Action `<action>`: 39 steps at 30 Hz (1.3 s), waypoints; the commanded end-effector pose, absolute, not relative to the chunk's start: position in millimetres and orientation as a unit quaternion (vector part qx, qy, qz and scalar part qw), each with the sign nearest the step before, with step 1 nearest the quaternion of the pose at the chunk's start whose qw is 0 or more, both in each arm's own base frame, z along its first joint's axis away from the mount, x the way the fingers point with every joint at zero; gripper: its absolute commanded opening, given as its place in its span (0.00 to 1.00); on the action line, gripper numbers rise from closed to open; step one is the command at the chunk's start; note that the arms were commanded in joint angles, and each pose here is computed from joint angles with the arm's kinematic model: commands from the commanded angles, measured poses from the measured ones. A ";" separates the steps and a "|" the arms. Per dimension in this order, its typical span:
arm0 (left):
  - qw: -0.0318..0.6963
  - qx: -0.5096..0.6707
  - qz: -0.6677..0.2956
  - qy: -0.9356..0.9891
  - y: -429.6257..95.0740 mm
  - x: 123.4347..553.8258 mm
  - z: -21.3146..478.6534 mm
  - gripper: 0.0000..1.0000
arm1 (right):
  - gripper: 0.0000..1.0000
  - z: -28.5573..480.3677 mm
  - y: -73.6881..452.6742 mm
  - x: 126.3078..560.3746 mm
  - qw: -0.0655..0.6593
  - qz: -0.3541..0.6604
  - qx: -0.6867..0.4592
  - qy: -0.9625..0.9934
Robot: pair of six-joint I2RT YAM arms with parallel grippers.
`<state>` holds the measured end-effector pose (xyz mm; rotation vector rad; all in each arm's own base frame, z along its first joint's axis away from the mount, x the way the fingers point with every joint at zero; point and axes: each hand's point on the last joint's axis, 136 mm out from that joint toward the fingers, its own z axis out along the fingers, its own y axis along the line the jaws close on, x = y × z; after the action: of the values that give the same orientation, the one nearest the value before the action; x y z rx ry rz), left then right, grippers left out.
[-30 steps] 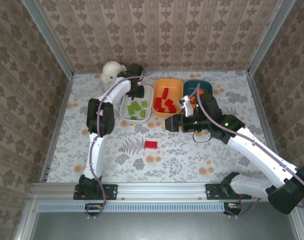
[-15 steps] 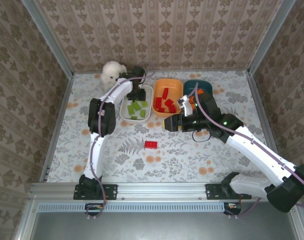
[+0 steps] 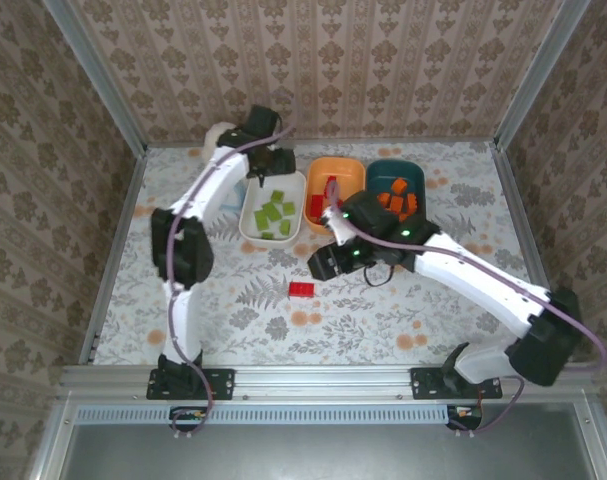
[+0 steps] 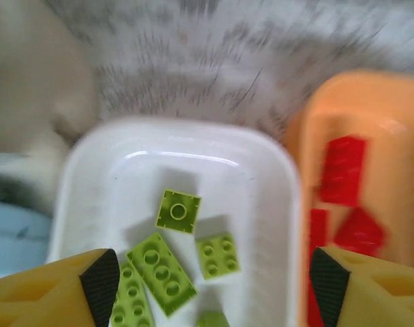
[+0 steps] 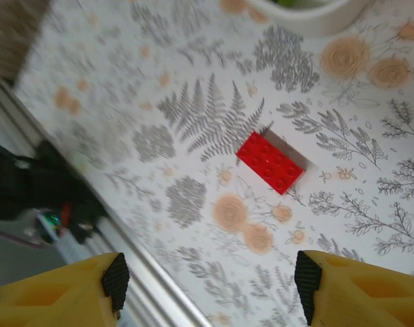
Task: Sort the legos into containers by color
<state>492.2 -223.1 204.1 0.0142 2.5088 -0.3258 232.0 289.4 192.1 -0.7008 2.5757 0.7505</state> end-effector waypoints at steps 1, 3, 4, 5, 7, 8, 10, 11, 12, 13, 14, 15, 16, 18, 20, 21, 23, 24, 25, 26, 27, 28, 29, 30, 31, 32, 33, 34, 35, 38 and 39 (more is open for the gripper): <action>0.363 -0.057 -0.197 0.909 -206.1 464.9 274.9 0.79 | 0.73 152.8 283.9 232.1 0.171 0.160 -0.338 0.912; 0.376 -0.076 -0.218 0.897 -191.6 436.8 285.1 0.80 | 0.74 138.5 291.7 233.2 0.164 0.147 -0.376 0.900; 0.381 -0.086 -0.227 0.892 -184.0 421.5 286.0 0.81 | 0.74 129.2 295.6 234.2 0.159 0.139 -0.397 0.893; 0.380 -0.097 -0.236 0.889 -177.3 405.2 284.1 0.82 | 0.74 124.0 300.0 235.3 0.157 0.136 -0.420 0.883; 0.370 -0.106 -0.253 0.888 -168.7 375.3 273.3 0.82 | 0.73 109.5 304.4 240.8 0.147 0.117 -0.457 0.869; 0.359 -0.106 -0.256 0.891 -165.5 359.4 264.0 0.82 | 0.73 103.0 305.6 244.8 0.143 0.105 -0.472 0.864; 0.345 -0.106 -0.264 0.894 -160.1 329.8 250.7 0.82 | 0.73 96.1 310.8 254.9 0.141 0.107 -0.468 0.866; 0.339 -0.108 -0.267 0.895 -156.8 314.3 244.1 0.81 | 0.73 92.0 314.7 256.0 0.135 0.105 -0.475 0.863; 0.338 -0.112 -0.271 0.894 -152.6 299.4 240.9 0.81 | 0.73 86.3 319.5 255.7 0.129 0.097 -0.484 0.860; 0.338 -0.115 -0.276 0.892 -149.5 287.7 239.4 0.81 | 0.73 80.9 323.8 254.8 0.123 0.090 -0.493 0.857; 0.340 -0.118 -0.285 0.889 -146.4 274.9 239.2 0.82 | 0.72 75.4 328.6 253.3 0.116 0.086 -0.500 0.854; 0.343 -0.119 -0.290 0.885 -142.3 262.2 240.1 0.82 | 0.72 69.4 332.1 253.9 0.113 0.078 -0.504 0.853; 0.344 -0.122 -0.292 0.884 -138.2 251.8 239.4 0.82 | 0.73 65.6 333.9 255.7 0.113 0.070 -0.506 0.852; 0.345 -0.125 -0.296 0.882 -128.4 229.7 238.3 0.82 | 0.73 54.7 335.4 259.6 0.104 0.054 -0.510 0.852; 0.343 -0.129 -0.296 0.882 -120.1 212.2 236.0 0.82 | 0.73 44.4 335.6 262.0 0.091 0.042 -0.518 0.849; 0.341 -0.133 -0.297 0.882 -115.8 203.7 234.6 0.82 | 0.73 40.1 335.5 263.2 0.085 0.036 -0.521 0.849; 0.335 -0.137 -0.297 0.884 -110.4 191.2 230.7 0.81 | 0.73 33.9 335.2 264.9 0.076 0.024 -0.523 0.848; 0.334 -0.141 -0.297 0.884 -107.9 187.2 229.3 0.81 | 0.73 31.0 334.7 266.5 0.075 0.015 -0.525 0.848; 0.334 -0.144 -0.298 0.882 -106.3 184.6 229.5 0.81 | 0.73 28.1 334.4 267.3 0.071 0.009 -0.527 0.847; 0.335 -0.147 -0.298 0.882 -104.6 182.3 229.1 0.81 | 0.73 24.4 333.8 268.5 0.068 0.002 -0.527 0.847; 0.336 -0.148 -0.300 0.880 -104.3 181.5 229.6 0.81 | 0.71 21.3 332.8 269.6 0.064 -0.003 -0.527 0.848; 0.338 -0.149 -0.301 0.879 -104.2 181.8 230.5 0.80 | 0.68 19.1 331.9 269.6 0.060 -0.009 -0.527 0.848; 0.340 -0.149 -0.304 0.878 -104.8 182.2 232.6 0.80 | 0.65 17.2 330.0 271.1 0.056 -0.015 -0.524 0.849; 0.341 -0.147 -0.306 0.877 -105.9 183.1 235.1 0.80 | 0.63 15.5 329.6 270.6 0.053 -0.017 -0.524 0.850; 0.341 -0.146 -0.307 0.876 -106.5 183.9 236.6 0.80 | 0.63 14.4 328.4 269.6 0.051 -0.018 -0.523 0.850; 0.341 -0.143 -0.307 0.877 -107.6 184.6 238.2 0.80 | 0.61 14.3 328.5 268.5 0.051 -0.019 -0.523 0.850; 0.340 -0.140 -0.307 0.877 -108.5 185.5 238.9 0.80 | 0.58 13.0 327.7 267.2 0.050 -0.022 -0.524 0.850; 0.341 -0.138 -0.308 0.877 -109.3 186.2 239.8 0.80 | 0.54 12.2 326.8 266.8 0.050 -0.026 -0.524 0.850; 0.341 -0.136 -0.308 0.877 -110.0 186.8 240.0 0.80 | 0.49 11.8 326.6 266.9 0.051 -0.027 -0.522 0.851; 0.344 -0.135 -0.313 0.875 -111.7 188.2 241.0 0.79 | 0.33 16.0 326.8 269.4 0.065 -0.032 -0.516 0.853; 0.345 -0.135 -0.315 0.874 -112.2 188.7 241.3 0.79 | 0.29 20.3 327.3 271.5 0.073 -0.033 -0.511 0.856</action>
<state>189.7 -107.7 234.5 -0.3628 2.2858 -0.7784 271.8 336.5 19.4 -1.5506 2.5618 -0.0188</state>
